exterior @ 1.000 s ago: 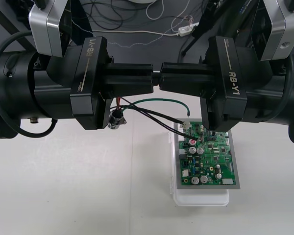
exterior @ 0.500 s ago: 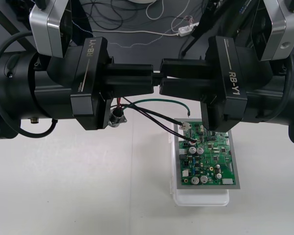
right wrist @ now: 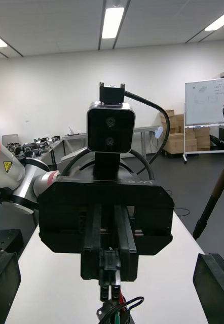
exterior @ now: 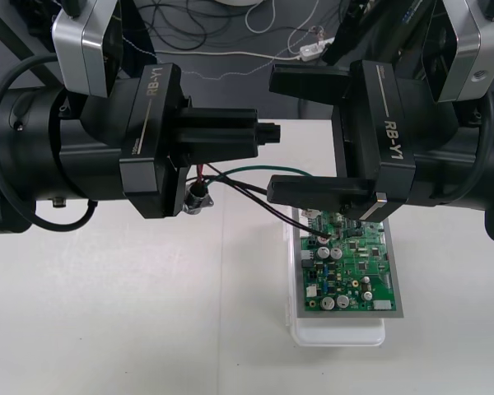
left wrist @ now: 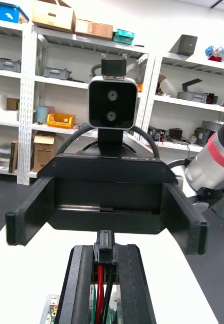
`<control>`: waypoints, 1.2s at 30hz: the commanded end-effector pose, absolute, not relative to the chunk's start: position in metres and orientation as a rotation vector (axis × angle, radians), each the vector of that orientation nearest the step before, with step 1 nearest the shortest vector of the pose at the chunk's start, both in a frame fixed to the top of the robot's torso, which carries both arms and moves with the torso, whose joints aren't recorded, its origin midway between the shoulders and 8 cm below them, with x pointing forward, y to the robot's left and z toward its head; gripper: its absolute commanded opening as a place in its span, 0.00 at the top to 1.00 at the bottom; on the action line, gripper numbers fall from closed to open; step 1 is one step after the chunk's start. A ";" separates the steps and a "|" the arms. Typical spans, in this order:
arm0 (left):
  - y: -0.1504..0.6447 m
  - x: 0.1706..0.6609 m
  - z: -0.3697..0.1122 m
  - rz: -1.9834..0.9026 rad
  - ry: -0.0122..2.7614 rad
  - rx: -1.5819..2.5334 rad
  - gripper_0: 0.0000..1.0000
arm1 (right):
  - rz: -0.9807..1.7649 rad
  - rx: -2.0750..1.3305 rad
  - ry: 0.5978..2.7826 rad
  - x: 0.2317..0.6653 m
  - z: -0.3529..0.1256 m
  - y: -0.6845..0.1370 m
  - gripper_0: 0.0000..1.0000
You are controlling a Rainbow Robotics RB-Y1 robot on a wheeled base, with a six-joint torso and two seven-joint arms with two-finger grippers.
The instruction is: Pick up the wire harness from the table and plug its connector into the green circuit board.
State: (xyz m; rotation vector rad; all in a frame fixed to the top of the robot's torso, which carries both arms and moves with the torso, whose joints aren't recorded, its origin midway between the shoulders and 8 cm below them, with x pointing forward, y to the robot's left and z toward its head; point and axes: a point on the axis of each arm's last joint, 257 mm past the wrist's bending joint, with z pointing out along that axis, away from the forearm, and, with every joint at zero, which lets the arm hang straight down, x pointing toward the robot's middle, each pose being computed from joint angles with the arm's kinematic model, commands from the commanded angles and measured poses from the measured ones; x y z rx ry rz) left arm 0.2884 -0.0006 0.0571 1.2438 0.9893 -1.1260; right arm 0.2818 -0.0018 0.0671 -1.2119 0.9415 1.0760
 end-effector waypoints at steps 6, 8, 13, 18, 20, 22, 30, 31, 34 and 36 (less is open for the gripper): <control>0.017 0.321 0.035 -0.998 0.952 1.309 1.00 | 1.046 -1.302 0.961 0.272 0.066 -0.007 0.00; 0.024 0.326 0.027 -1.025 0.954 1.305 1.00 | 1.014 -1.355 0.987 0.271 0.058 -0.014 0.00; 0.037 0.338 0.009 -1.048 0.936 1.310 1.00 | 0.953 -1.471 1.059 0.270 0.036 -0.031 0.00; 0.049 0.346 -0.013 -1.081 0.923 1.310 1.00 | 0.915 -1.588 1.140 0.264 0.011 -0.047 0.00; 0.053 0.348 -0.023 -1.109 0.939 1.300 1.00 | 0.902 -1.615 1.171 0.264 0.005 -0.053 0.00; 0.056 0.348 -0.031 -1.135 0.949 1.288 1.00 | 0.883 -1.644 1.206 0.266 -0.003 -0.060 0.00; 0.062 0.351 -0.073 -1.159 0.924 1.271 1.00 | 0.674 -1.812 1.366 0.281 -0.038 -0.103 0.00; 0.062 0.351 -0.080 -1.159 0.918 1.272 1.00 | 0.637 -1.836 1.388 0.284 -0.043 -0.109 0.00; 0.062 0.353 -0.094 -1.155 0.907 1.273 1.00 | 0.534 -1.900 1.446 0.290 -0.056 -0.129 0.00; 0.063 0.354 -0.102 -1.154 0.904 1.270 1.00 | 0.466 -1.942 1.485 0.294 -0.066 -0.142 0.00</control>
